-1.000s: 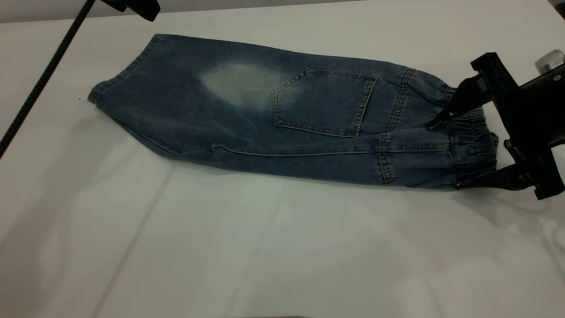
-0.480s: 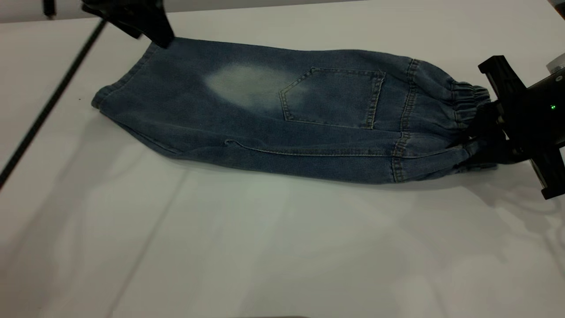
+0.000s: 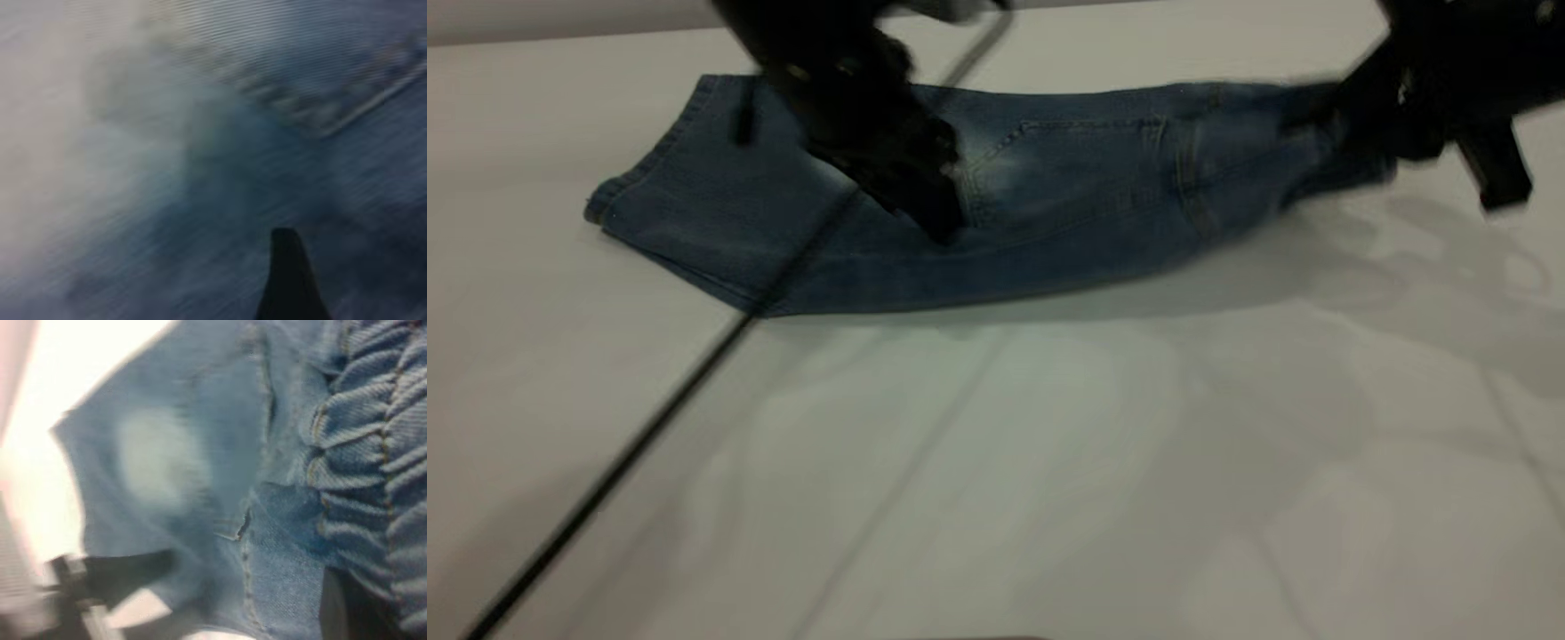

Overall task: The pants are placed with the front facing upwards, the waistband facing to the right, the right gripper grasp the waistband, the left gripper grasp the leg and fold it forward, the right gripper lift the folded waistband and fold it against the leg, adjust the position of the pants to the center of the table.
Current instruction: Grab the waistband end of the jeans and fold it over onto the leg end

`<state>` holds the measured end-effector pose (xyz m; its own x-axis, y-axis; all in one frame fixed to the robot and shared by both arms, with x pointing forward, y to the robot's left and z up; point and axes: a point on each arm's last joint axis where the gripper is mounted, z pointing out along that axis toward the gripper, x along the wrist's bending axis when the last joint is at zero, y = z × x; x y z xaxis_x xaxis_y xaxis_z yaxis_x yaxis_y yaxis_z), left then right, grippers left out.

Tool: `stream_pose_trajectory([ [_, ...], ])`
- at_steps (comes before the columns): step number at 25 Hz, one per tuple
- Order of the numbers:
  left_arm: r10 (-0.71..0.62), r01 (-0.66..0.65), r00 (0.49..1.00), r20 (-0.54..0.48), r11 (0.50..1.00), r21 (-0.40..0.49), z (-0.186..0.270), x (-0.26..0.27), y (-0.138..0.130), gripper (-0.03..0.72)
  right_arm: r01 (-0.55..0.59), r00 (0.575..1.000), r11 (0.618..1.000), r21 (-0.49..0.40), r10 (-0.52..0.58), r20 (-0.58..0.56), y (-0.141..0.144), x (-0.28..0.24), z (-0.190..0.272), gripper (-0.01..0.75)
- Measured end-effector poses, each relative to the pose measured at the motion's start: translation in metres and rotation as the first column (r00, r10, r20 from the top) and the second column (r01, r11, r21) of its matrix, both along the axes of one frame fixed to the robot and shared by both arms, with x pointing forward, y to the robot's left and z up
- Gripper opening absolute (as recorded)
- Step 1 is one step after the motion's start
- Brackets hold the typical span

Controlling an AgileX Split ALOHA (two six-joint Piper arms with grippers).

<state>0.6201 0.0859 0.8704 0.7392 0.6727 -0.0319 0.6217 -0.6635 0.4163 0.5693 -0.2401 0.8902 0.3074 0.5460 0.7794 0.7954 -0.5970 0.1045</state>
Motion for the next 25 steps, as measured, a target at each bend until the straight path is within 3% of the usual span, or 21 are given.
stream_pose_trajectory([
  [7, -0.126, 0.126, 0.992, 0.014, 0.992, -0.001, -0.017, -0.033, -0.056, 0.44, -0.146, 0.962, 0.989, -0.03, 0.149, 0.228, 0.007, -0.004, 0.044, 0.057],
  [12, -0.181, 0.182, 0.981, 0.076, 0.983, -0.016, -0.018, -0.05, -0.084, 0.44, -0.221, 0.931, 0.975, -0.009, 0.214, 0.296, 0.012, -0.009, 0.059, 0.055],
  [18, -0.194, 0.197, 0.976, 0.097, 0.98, -0.027, 0.008, -0.05, -0.083, 0.44, -0.279, 0.899, 0.957, -0.079, 0.29, 0.327, 0.012, -0.013, 0.065, 0.053],
  [25, -0.267, 0.271, 0.953, 0.145, 0.963, -0.004, 0.077, -0.057, -0.068, 0.44, -0.263, 0.9, 0.957, -0.124, 0.289, 0.325, 0.009, -0.013, 0.066, 0.05],
])
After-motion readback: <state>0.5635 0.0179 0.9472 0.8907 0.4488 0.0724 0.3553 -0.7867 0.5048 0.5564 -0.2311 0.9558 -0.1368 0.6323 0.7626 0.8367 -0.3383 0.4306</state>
